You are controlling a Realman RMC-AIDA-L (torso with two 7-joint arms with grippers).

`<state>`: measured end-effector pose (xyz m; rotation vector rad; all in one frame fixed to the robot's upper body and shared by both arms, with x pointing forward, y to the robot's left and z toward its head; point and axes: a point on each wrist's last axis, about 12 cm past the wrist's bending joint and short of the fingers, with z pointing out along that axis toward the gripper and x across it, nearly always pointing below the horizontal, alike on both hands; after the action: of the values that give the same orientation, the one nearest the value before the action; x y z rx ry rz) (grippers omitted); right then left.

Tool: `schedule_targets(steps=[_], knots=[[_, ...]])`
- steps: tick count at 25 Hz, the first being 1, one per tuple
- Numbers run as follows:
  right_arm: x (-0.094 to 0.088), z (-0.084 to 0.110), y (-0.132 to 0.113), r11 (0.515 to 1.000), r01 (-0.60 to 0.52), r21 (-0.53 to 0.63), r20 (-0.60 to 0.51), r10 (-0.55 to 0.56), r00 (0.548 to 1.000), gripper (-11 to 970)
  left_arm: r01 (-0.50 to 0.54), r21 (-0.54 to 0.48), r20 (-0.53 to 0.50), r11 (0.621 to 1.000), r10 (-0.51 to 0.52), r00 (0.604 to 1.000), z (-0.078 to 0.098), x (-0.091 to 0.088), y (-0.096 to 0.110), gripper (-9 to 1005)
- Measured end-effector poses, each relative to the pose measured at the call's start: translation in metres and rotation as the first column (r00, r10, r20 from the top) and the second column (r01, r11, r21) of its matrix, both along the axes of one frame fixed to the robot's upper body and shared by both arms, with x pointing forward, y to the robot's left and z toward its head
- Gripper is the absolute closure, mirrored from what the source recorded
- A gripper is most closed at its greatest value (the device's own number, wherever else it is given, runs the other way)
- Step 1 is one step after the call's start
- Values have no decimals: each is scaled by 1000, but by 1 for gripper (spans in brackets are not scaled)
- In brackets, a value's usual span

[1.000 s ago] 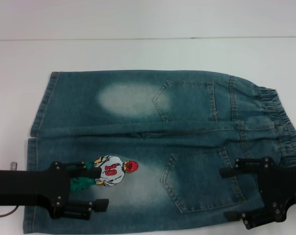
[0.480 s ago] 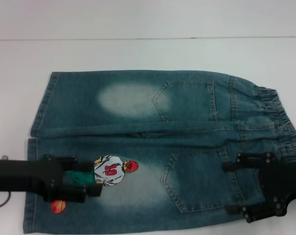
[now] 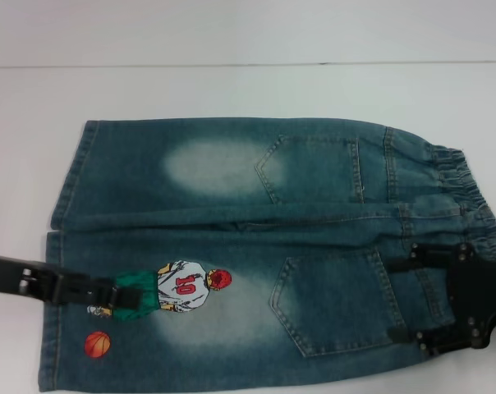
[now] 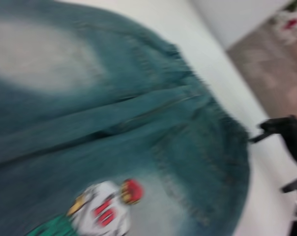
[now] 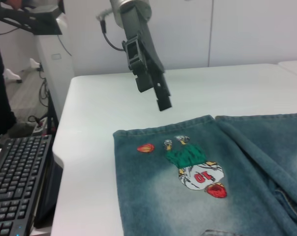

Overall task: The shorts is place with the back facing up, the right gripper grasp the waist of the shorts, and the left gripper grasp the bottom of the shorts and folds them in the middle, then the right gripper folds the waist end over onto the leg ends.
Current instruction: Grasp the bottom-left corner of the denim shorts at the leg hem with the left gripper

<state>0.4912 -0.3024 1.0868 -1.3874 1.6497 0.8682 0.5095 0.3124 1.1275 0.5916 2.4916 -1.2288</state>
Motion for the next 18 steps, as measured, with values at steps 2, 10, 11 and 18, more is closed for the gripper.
schedule_targets(steps=[2, 10, 11, 18], knots=[[1, 1, -2, 1000, 9, -1, -3, -9, 1000, 82, -50, 53, -49, 997, 53, 997, 5, 1, 5, 137], [1, 1, -6, 1000, 24, -9, 7, -23, 1000, 89, -99, 275, -178, 956, 152, 972, 11, -2, 6, 137], [1, 1, -7, 1000, 26, -11, 7, -26, 1000, 90, -99, 305, -190, 947, 162, 968, 10, -3, 6, 137], [3, 2, -7, 1000, 25, -16, 12, -25, 1000, 96, -103, 390, -230, 915, 206, 951, 7, -8, 8, 137]])
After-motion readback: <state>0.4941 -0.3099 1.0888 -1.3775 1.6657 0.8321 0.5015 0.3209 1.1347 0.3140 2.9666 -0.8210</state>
